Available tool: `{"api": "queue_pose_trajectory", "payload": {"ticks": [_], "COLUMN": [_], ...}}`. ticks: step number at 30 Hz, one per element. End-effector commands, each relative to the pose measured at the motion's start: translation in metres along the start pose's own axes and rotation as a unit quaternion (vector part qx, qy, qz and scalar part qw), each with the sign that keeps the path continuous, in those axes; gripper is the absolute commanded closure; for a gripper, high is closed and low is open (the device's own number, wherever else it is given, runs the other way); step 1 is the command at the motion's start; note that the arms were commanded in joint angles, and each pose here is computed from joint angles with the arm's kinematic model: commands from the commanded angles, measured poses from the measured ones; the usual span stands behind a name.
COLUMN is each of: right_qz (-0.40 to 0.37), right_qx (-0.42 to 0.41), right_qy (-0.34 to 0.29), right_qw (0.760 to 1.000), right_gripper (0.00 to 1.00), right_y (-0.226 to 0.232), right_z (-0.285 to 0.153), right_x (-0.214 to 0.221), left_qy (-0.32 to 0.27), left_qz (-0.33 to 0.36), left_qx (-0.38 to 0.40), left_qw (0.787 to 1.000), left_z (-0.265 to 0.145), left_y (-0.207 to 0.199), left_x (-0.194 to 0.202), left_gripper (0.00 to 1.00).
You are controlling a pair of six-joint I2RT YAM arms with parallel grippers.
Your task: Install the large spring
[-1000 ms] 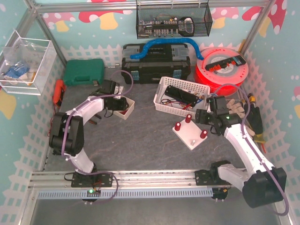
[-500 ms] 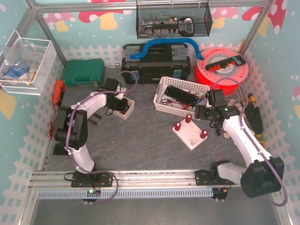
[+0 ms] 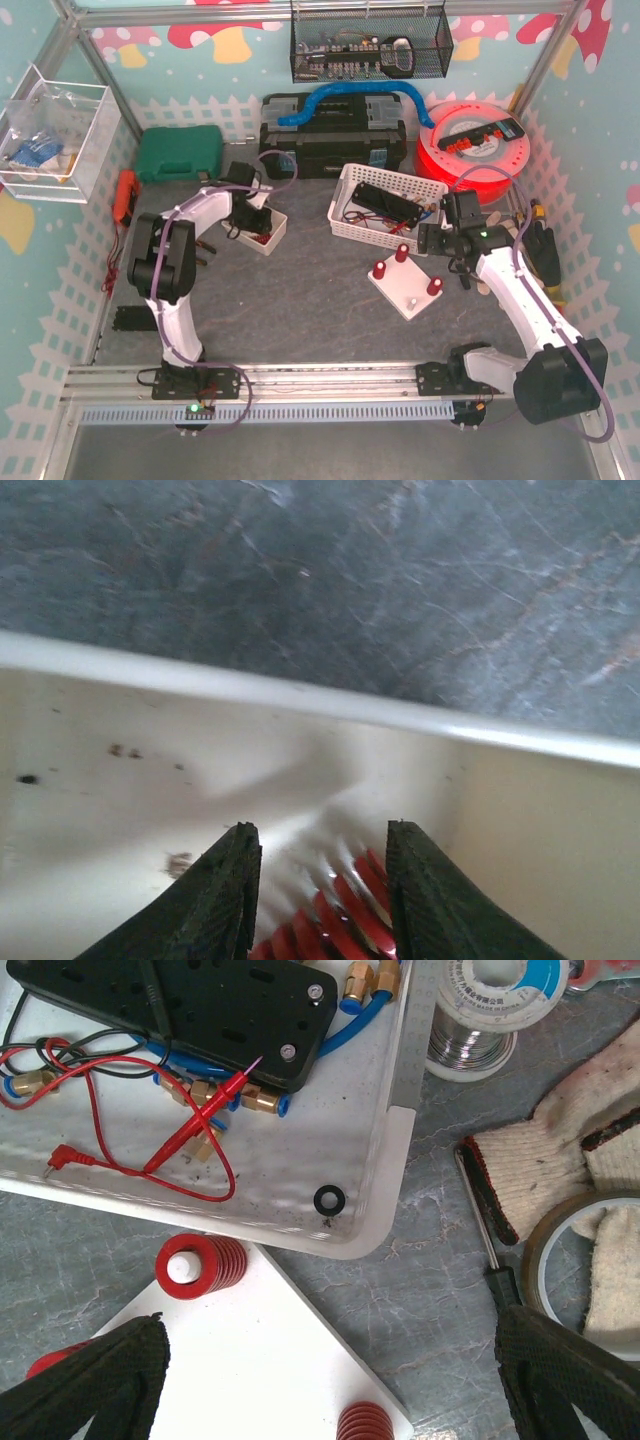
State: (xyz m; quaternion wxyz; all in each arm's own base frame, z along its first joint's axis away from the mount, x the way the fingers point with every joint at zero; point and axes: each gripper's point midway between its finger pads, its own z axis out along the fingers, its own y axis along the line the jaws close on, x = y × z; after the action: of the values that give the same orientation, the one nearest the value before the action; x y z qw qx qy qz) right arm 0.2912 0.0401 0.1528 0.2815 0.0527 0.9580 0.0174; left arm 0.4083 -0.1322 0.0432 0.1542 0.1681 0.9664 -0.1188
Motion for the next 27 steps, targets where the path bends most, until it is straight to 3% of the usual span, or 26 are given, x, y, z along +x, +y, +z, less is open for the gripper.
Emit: {"api": "queue_pose_trajectory", "payload": {"ticks": [1,8,13,18,27], "right_qz": [0.016,0.023,0.015,0.000,-0.037], "right_qx": [0.004,0.001,0.003,0.001,0.020], "right_qy": [-0.017,-0.019,-0.016,-0.017,-0.018], "right_qw": [1.000,1.000,1.000,1.000,0.999], "right_gripper": [0.11,0.11,0.11,0.11,0.11], "right_y": [-0.002,-0.001,-0.002,0.001,-0.002], "right_z": [-0.013,-0.015,-0.016,-0.018,-0.024], "right_x": [-0.007,-0.008,-0.008,-0.015,-0.029], "left_qy": [-0.001,-0.039,-0.028,-0.015,0.005], "left_qz": [0.024,0.052,0.116,0.182,0.224], "left_qx": [-0.042,-0.017,0.058,0.045,0.028], "left_qw": [0.999,0.998,0.991,0.982,0.974], "left_z": [-0.005,-0.030,-0.029,-0.026,-0.014], "left_y": [0.022,0.018,-0.009,-0.005,0.005], "left_x": [-0.011,-0.030,-0.002,0.010,0.016], "left_gripper": [0.62,0.62,0.60,0.55,0.50]}}
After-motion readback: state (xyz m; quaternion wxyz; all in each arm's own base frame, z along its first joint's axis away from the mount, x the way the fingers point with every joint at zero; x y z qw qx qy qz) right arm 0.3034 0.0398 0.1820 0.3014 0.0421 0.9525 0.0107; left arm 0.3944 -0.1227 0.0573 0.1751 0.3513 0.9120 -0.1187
